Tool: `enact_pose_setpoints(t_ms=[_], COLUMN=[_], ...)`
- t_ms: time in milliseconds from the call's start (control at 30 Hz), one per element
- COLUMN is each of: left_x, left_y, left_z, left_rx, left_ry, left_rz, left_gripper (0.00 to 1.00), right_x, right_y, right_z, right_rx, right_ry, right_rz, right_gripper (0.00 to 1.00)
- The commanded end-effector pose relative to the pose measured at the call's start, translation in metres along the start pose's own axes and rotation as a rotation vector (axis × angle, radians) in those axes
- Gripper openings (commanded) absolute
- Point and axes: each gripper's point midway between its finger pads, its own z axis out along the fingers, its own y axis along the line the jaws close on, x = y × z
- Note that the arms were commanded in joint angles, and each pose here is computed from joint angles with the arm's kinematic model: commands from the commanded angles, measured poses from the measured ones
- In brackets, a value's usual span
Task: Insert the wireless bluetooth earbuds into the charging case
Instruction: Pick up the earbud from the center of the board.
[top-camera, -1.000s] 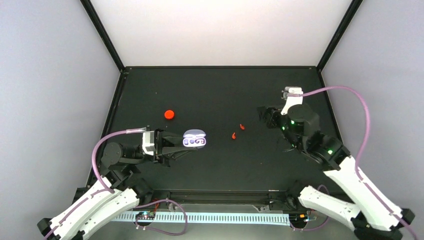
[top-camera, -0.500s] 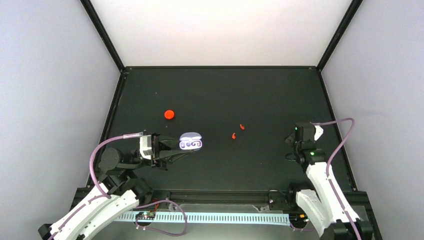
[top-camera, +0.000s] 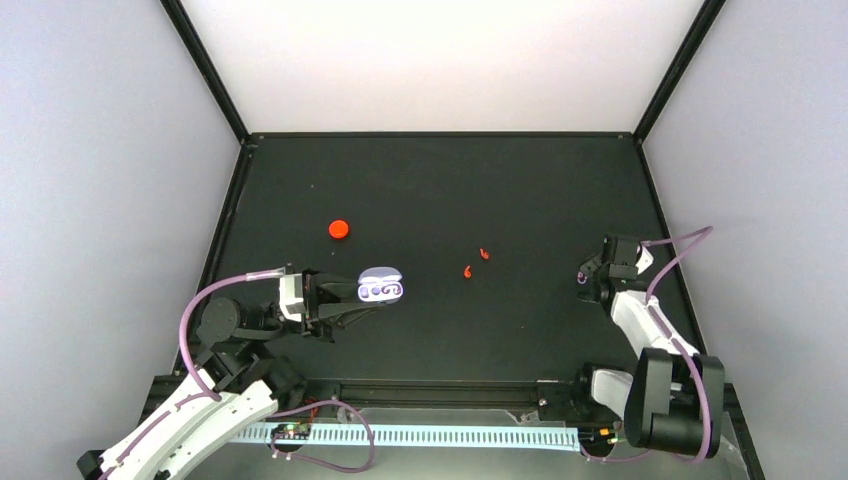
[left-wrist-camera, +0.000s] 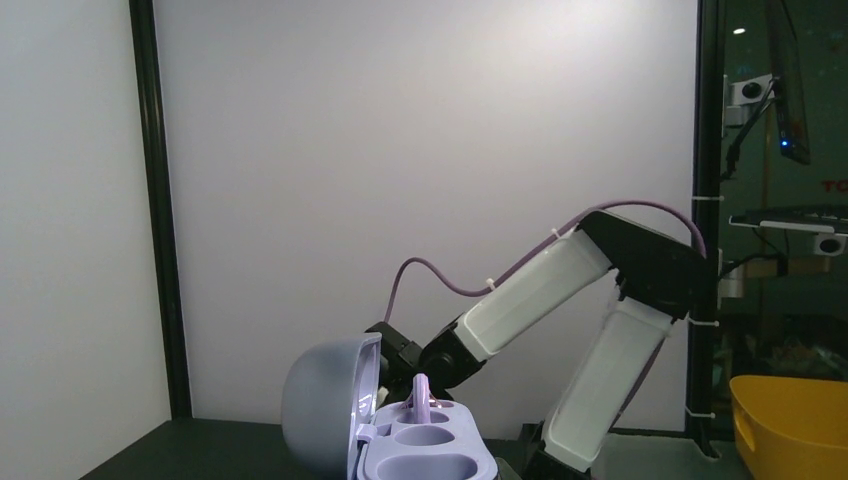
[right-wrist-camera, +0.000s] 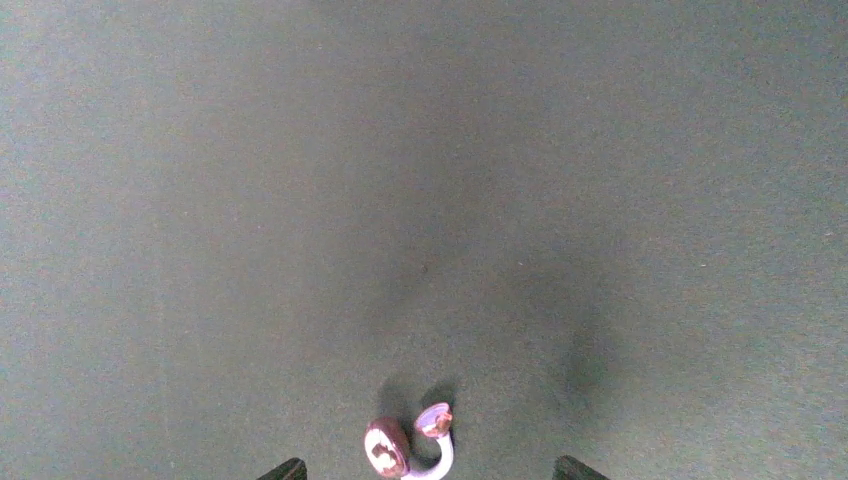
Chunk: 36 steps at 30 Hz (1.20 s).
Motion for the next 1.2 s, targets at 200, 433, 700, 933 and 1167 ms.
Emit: enact_pose_setpoints(t_ms=[200,433,700,933,1167], left_x=[0.001,0.001,0.002,0.003,0.005], left_y=[-0.001,0.0,0.001,0.0,0.001], left_z=[-0.001,-0.001,-0.001,-0.001,0.0], left_rx=[0.0,-0.003,-0.01,-0.005,-0.004], left_ry=[0.002,0.004,0.008,0.011,0.016], left_rz=[0.014,0.018,0.02,0.015,0.008], left_gripper=[0.02,0.02,0.02,0.02,0.02], right_x=[0.007,0.015,0.032,0.061,0.073], right_y=[0.013,0.018,0.032,0.057,0.083], right_z=[0.022,0.035,0.042,0.038,0.027], right_rx=[-0.062,-0.066,-0.116,-0.156,-0.214], right_ry=[0.039,0.092,0.193,0.286,0.323], right_rz=[0.034,0.006,-0.023,-0.137,-0.199], right_gripper=[0.59,0.57,0.45,0.38,0.37])
